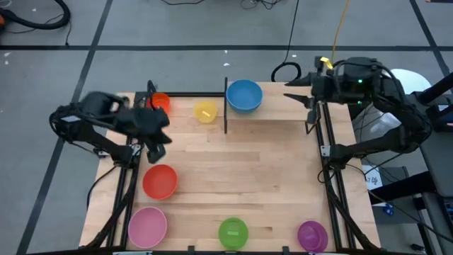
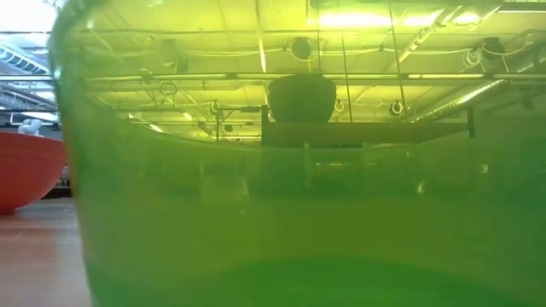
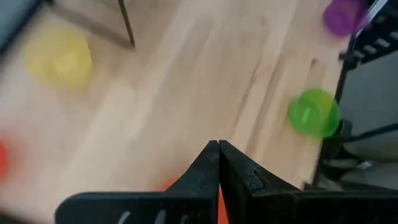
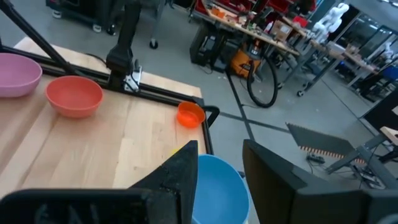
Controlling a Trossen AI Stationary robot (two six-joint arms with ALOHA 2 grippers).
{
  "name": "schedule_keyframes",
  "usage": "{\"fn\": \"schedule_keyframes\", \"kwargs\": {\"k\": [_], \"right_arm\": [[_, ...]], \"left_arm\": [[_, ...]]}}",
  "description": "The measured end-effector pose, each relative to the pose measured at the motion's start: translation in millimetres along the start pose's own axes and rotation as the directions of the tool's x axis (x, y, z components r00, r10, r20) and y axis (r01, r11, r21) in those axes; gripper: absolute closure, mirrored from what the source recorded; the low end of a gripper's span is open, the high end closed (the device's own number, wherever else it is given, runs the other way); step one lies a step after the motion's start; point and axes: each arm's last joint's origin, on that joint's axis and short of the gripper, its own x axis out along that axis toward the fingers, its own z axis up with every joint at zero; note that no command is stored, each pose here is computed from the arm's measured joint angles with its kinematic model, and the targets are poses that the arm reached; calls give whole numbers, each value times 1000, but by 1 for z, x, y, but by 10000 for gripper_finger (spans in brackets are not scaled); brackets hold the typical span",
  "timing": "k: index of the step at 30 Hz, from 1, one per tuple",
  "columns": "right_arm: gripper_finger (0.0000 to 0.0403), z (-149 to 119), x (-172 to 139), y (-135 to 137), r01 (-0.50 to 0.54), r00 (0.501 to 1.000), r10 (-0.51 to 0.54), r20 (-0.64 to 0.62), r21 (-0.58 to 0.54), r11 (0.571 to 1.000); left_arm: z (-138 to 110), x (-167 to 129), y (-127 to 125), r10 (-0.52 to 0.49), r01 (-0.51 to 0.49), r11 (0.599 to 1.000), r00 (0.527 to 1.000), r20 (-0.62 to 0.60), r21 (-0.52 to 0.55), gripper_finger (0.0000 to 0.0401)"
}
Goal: Place and stack bowls onto a shelf
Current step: Stack the bottom orange bowl on top of the blue bowl on the shelf
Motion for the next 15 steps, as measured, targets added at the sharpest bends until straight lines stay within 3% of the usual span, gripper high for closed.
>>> {"fn": "schedule_keyframes", "kwargs": {"k": [3,6,11,15], "right_arm": [[284,0,-4,0,3,1000,-3,8,0,1000],[284,0,-6,0,5,1000,-5,13,-2,1000],[284,0,-7,0,5,1000,-5,15,-50,999],[284,0,-7,0,7,1000,-6,16,-86,996]], "left_arm": [[-10,22,-5,25,-41,983,995,-93,-177,398],[-20,42,-9,69,-126,925,983,-168,-359,395],[-39,69,-13,112,-245,845,950,-290,-476,393],[-50,88,-16,85,-280,808,926,-368,-519,392]]}}
